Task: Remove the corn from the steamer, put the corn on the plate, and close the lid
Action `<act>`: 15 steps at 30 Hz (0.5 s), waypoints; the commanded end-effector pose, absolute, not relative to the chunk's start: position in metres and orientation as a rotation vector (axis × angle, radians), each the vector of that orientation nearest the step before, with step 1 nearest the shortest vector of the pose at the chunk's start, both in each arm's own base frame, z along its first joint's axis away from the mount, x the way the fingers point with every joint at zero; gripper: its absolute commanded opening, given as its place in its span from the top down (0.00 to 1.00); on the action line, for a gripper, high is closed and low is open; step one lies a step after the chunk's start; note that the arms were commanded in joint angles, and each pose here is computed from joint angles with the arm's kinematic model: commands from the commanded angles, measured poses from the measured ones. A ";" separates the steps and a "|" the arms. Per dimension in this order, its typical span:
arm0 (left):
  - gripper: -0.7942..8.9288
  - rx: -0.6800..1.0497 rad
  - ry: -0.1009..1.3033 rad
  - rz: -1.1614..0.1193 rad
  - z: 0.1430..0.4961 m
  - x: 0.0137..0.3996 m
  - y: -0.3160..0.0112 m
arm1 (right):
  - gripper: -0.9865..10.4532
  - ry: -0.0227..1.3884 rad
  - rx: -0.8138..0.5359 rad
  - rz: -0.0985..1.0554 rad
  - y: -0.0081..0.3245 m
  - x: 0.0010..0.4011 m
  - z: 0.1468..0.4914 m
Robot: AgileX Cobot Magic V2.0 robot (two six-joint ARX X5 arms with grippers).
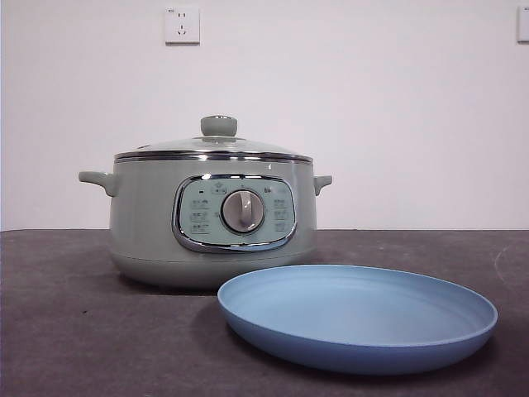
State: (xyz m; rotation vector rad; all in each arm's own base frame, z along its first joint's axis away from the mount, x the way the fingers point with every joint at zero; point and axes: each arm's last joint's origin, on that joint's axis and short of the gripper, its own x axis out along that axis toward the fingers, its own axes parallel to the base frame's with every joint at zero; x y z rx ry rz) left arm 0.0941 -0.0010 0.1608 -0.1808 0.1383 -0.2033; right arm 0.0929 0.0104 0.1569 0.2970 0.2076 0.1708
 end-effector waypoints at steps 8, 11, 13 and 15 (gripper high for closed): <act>0.92 -0.278 0.021 -0.218 0.227 0.077 -0.002 | 0.92 0.026 0.392 0.270 0.012 0.087 0.216; 0.92 -0.274 0.011 -0.244 0.247 0.073 -0.003 | 0.92 0.030 0.388 0.314 0.013 0.087 0.238; 0.92 -0.274 0.016 -0.272 0.261 0.072 -0.004 | 0.92 0.045 0.384 0.362 0.015 0.091 0.255; 0.92 -0.274 0.031 -0.313 0.273 0.072 -0.005 | 0.92 0.075 0.369 0.414 0.017 0.096 0.271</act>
